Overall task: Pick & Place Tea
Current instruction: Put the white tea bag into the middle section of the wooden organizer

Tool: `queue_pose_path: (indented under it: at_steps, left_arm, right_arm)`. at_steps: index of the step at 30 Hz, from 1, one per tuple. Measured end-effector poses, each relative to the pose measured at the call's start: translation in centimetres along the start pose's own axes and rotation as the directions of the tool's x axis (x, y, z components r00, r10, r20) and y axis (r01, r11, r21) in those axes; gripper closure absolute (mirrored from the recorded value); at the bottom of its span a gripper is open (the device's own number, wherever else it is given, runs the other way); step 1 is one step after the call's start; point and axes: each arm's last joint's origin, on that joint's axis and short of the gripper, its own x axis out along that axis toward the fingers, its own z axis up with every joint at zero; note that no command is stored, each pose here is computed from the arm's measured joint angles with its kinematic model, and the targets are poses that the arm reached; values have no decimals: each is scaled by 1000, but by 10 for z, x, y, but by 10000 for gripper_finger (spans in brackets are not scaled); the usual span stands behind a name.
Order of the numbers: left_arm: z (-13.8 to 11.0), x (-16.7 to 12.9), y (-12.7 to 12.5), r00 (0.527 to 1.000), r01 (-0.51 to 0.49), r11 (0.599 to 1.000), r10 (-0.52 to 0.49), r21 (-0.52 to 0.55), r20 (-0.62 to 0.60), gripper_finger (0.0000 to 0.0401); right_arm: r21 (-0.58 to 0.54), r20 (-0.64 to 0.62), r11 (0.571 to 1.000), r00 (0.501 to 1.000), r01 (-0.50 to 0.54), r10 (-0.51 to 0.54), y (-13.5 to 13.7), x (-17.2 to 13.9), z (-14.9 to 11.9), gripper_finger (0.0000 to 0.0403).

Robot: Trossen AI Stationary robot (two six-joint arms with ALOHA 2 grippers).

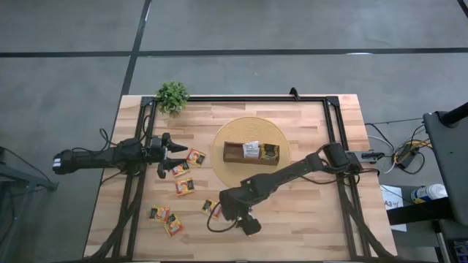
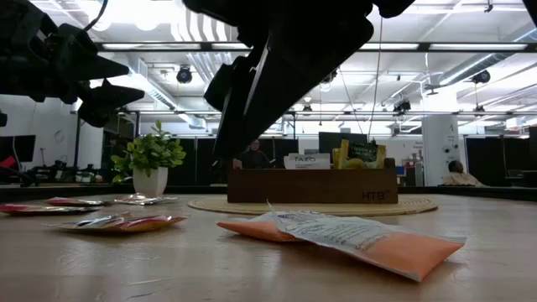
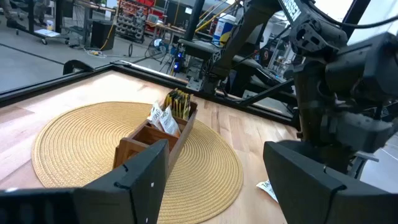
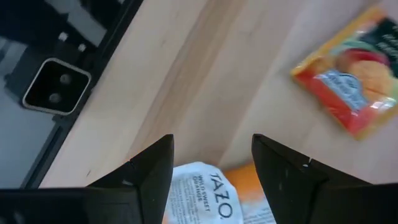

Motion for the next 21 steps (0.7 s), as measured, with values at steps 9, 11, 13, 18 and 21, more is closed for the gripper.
queue_pose_path:
  at_steps: [9, 11, 13, 18, 21]
  left_arm:
    - [0, 0, 0, 1000, 0, 1000, 0, 0, 0, 144]
    - [0, 0, 0, 1000, 0, 1000, 0, 0, 0, 144]
    - [0, 0, 0, 1000, 0, 1000, 0, 0, 0, 144]
    - [0, 0, 0, 1000, 0, 1000, 0, 0, 0, 144]
    - [0, 0, 0, 1000, 0, 1000, 0, 0, 0, 144]
  right_arm:
    - [-45, -159, 997, 986, -65, 57, 1, 18, -7, 212]
    - [-47, -167, 997, 984, -67, 58, 1, 19, -8, 221]
    - [-60, -169, 996, 984, -67, 55, 1, 19, -9, 230]
    - [-111, -170, 992, 985, -61, 41, 0, 19, -9, 250]
    - [-121, -172, 991, 984, -61, 40, 0, 19, -9, 264]
